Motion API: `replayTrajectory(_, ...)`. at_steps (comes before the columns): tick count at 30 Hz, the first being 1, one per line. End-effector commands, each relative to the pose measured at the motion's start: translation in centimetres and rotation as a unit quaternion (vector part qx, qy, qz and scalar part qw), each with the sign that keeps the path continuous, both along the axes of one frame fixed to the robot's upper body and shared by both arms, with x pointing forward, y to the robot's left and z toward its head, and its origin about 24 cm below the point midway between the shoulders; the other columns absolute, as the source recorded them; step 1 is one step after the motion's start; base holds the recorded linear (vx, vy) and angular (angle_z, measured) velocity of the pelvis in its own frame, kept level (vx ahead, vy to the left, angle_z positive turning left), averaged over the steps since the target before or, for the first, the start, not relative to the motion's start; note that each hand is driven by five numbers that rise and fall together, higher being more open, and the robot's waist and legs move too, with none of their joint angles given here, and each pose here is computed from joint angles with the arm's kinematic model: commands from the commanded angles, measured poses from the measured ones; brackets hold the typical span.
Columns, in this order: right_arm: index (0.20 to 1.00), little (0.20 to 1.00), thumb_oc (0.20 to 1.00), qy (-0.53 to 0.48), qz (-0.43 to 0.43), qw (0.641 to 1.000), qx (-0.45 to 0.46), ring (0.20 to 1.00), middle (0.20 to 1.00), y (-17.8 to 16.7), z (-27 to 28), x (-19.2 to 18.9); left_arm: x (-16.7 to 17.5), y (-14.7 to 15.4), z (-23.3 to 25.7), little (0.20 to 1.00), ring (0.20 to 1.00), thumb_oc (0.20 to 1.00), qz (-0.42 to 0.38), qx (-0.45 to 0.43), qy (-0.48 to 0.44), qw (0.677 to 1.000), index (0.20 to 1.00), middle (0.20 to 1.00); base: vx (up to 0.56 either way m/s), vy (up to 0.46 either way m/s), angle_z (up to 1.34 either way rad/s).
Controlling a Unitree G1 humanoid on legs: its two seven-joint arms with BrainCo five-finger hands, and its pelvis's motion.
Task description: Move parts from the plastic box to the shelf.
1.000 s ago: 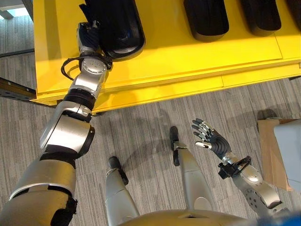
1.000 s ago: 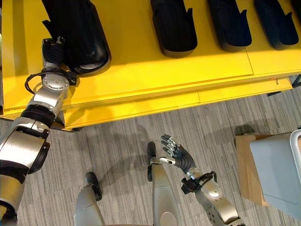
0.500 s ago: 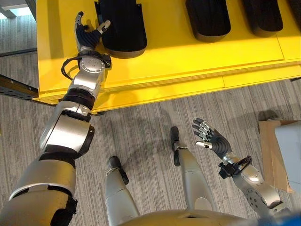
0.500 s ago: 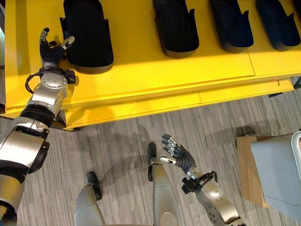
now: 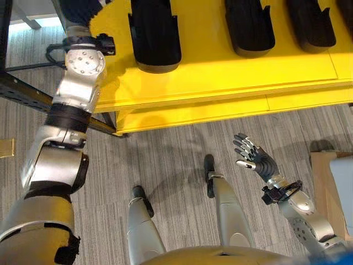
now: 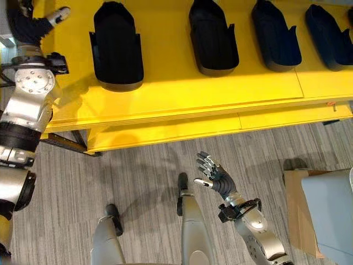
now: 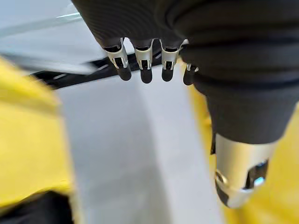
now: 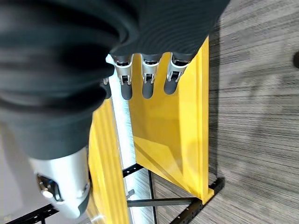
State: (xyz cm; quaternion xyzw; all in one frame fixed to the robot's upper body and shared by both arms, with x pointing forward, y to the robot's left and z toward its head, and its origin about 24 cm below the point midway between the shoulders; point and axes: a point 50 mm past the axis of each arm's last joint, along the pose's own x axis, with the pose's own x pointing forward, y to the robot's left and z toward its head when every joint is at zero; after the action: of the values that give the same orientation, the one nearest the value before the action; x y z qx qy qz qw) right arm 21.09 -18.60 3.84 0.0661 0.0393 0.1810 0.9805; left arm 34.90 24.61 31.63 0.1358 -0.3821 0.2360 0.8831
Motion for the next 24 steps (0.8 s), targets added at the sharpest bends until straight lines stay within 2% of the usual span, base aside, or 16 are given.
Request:
replayTrajectory(1,1.000,1.000,1.000,-0.062,0.000,0.998,-0.015,1.000,1.000,-0.8,2.5,-0.1,-2.4,-0.3,-0.1,1.000,1.000,1.000,-0.001,0.068,-0.056,0.996,1.000,1.000,0.00,0.000,0.00)
replayTrajectory(4,1.000,1.000,1.000,-0.061,-0.001,0.998,-0.016,1.000,1.000,-0.9,2.4,-0.1,-2.8,-0.7,-0.6,1.000,1.000,1.000,-0.005,0.088,-0.055,0.995,1.000,1.000,-0.02,0.003,0.03)
replayTrajectory(5,1.000,1.000,1.000,-0.067,0.001,0.998,-0.019,1.000,1.000,-0.9,2.6,0.0,-3.6,-1.3,-1.5,1.000,1.000,1.000,-0.016,0.130,-0.051,0.990,1.000,1.000,0.01,0.010,0.05)
replayTrajectory(7,1.000,1.000,1.000,-0.066,0.003,0.998,-0.018,1.000,1.000,-0.8,2.6,-0.1,-3.9,-1.6,-2.5,1.000,1.000,1.000,-0.019,0.141,-0.041,0.989,1.000,1.000,0.00,0.005,-0.03)
replayTrajectory(10,1.000,1.000,1.000,-0.076,0.003,0.997,-0.017,1.000,1.000,-0.8,2.9,0.0,-4.9,-2.8,-5.3,1.000,1.000,1.000,-0.015,0.222,-0.011,0.975,1.000,1.000,0.00,0.013,-0.06)
replayTrajectory(11,1.000,1.000,1.000,-0.076,0.003,0.997,-0.017,1.000,1.000,-0.8,2.9,0.0,-4.9,-2.8,-5.3,1.000,1.000,1.000,-0.015,0.222,-0.011,0.975,1.000,1.000,-0.01,0.007,-0.05)
replayTrajectory(14,1.000,1.000,1.000,-0.093,0.004,0.996,-0.016,1.000,1.000,-0.7,3.5,0.2,-6.3,-3.7,-8.0,1.000,1.000,1.000,0.007,0.330,0.013,0.944,1.000,1.000,0.00,0.000,0.00)
replayTrajectory(24,1.000,1.000,1.000,-0.123,-0.007,0.992,-0.021,1.000,1.000,-0.8,4.6,0.5,-7.9,-4.3,-12.5,1.000,1.000,1.000,-0.010,0.407,0.078,0.910,1.000,1.000,-0.01,-0.005,-0.02)
